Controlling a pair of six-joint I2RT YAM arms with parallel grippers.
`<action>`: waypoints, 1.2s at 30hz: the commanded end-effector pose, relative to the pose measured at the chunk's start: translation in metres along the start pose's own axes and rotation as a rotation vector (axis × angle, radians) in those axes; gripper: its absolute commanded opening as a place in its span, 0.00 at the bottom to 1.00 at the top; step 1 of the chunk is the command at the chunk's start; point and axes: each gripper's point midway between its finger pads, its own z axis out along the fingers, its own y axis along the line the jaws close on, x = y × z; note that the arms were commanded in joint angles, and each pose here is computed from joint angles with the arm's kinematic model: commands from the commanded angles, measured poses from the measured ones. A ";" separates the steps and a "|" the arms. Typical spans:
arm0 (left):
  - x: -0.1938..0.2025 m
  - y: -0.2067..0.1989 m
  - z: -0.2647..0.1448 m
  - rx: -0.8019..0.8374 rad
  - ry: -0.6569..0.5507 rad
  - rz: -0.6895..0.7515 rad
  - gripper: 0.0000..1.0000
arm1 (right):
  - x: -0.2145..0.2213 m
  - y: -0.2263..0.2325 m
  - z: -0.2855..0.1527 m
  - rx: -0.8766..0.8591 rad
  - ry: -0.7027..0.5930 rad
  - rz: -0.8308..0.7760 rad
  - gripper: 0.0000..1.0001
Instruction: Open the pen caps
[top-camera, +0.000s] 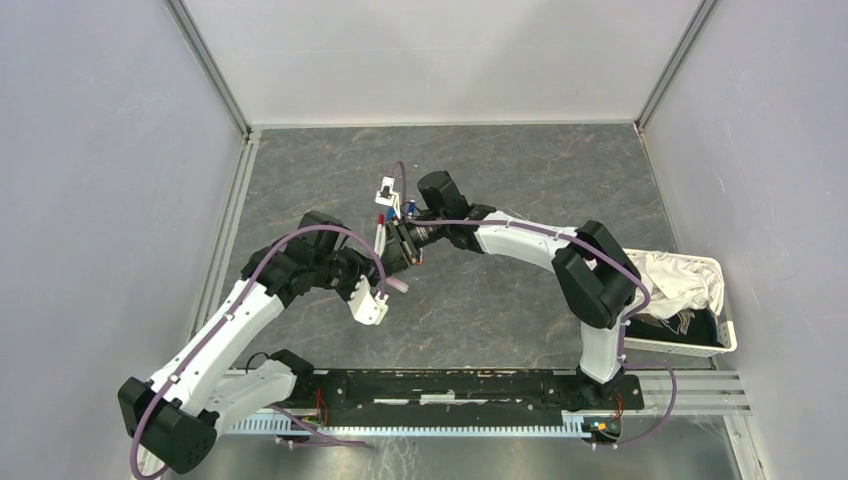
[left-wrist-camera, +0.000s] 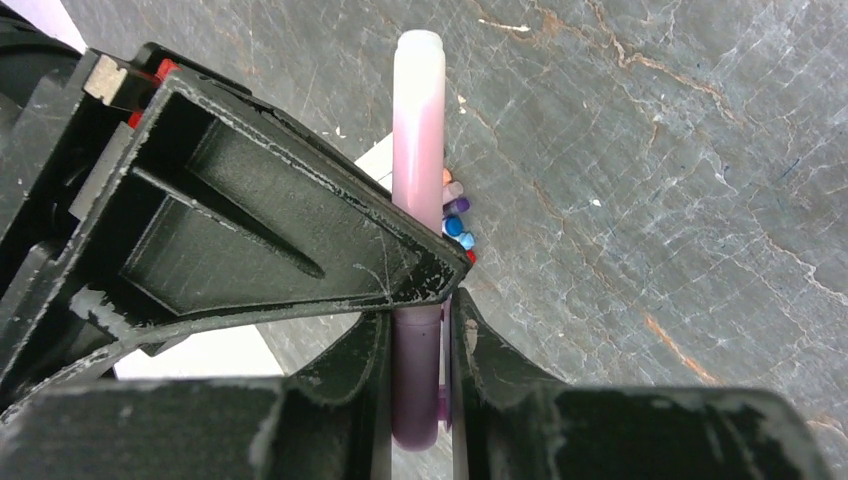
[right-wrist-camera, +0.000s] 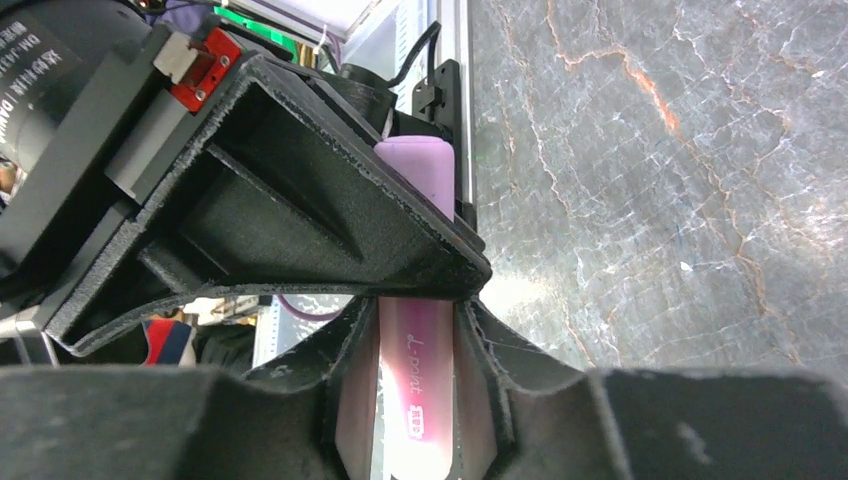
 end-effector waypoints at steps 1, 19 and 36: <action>-0.003 0.020 -0.011 -0.052 0.013 -0.024 0.02 | -0.009 0.010 0.003 -0.016 0.003 -0.061 0.28; 0.091 0.023 -0.054 -0.056 0.298 -0.125 0.02 | 0.086 -0.030 -0.056 0.159 0.115 -0.013 0.00; 0.071 -0.016 0.008 0.004 0.062 -0.888 0.12 | 0.065 -0.206 -0.271 1.391 -0.127 0.142 0.00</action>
